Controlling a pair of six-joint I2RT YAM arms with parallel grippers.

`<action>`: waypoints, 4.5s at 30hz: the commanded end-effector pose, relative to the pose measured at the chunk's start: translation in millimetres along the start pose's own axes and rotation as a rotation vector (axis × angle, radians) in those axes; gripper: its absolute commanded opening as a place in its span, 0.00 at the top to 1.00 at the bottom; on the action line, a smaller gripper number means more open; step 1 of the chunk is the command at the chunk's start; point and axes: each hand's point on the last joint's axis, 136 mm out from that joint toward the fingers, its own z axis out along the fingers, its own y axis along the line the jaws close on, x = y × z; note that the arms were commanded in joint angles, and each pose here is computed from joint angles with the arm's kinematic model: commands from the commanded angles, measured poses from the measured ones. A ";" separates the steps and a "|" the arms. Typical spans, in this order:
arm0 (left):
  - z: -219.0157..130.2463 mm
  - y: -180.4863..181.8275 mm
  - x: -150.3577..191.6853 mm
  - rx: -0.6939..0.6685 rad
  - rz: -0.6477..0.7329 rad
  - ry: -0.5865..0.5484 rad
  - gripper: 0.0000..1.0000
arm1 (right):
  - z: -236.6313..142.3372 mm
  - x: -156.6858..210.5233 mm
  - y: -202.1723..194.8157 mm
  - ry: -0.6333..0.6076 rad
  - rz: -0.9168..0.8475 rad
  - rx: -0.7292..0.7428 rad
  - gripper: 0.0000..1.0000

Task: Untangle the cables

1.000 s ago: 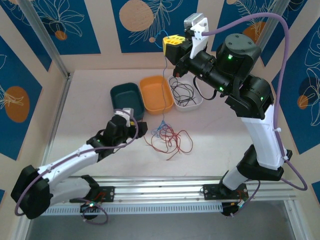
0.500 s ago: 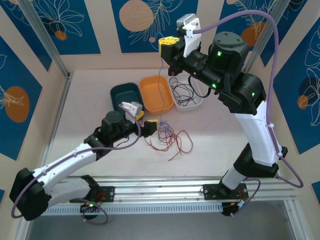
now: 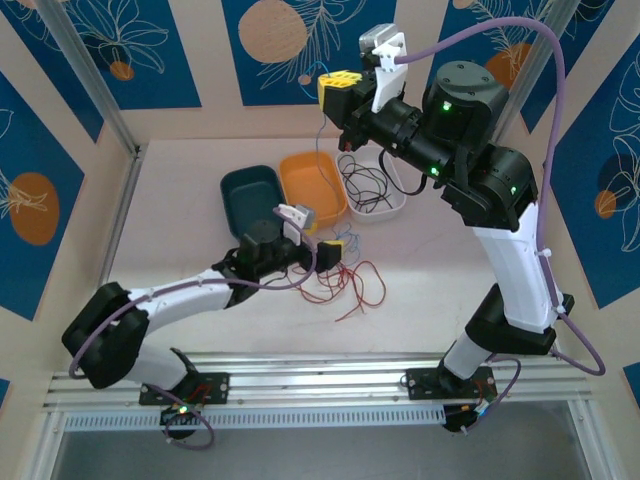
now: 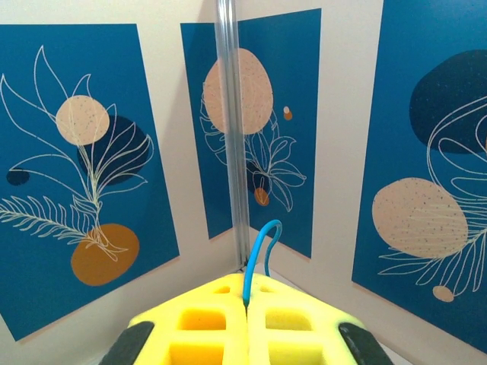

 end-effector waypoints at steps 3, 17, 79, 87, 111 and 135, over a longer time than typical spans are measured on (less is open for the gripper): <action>-4.2 -29.6 -55.1 0.105 0.027 -0.236 0.00 | -1.6 -2.5 -2.0 -0.004 0.017 0.003 1.00; 11.2 3.1 -52.0 -0.049 -0.077 -0.284 0.17 | -2.8 -6.7 -5.9 -0.007 0.030 0.019 1.00; -4.9 45.2 104.2 -0.154 -0.192 0.128 0.55 | -60.3 -40.1 -87.7 -0.122 -0.027 0.319 1.00; -40.1 43.2 61.8 -0.236 -0.167 0.066 0.31 | 11.8 26.6 -119.8 0.065 0.134 0.256 1.00; -140.5 85.1 18.6 -0.644 -0.055 -0.021 0.00 | 132.9 110.8 -165.8 0.171 0.115 0.242 1.00; -163.5 97.5 11.3 -0.761 -0.048 -0.042 0.00 | 179.5 328.5 -201.3 0.663 0.230 0.333 1.00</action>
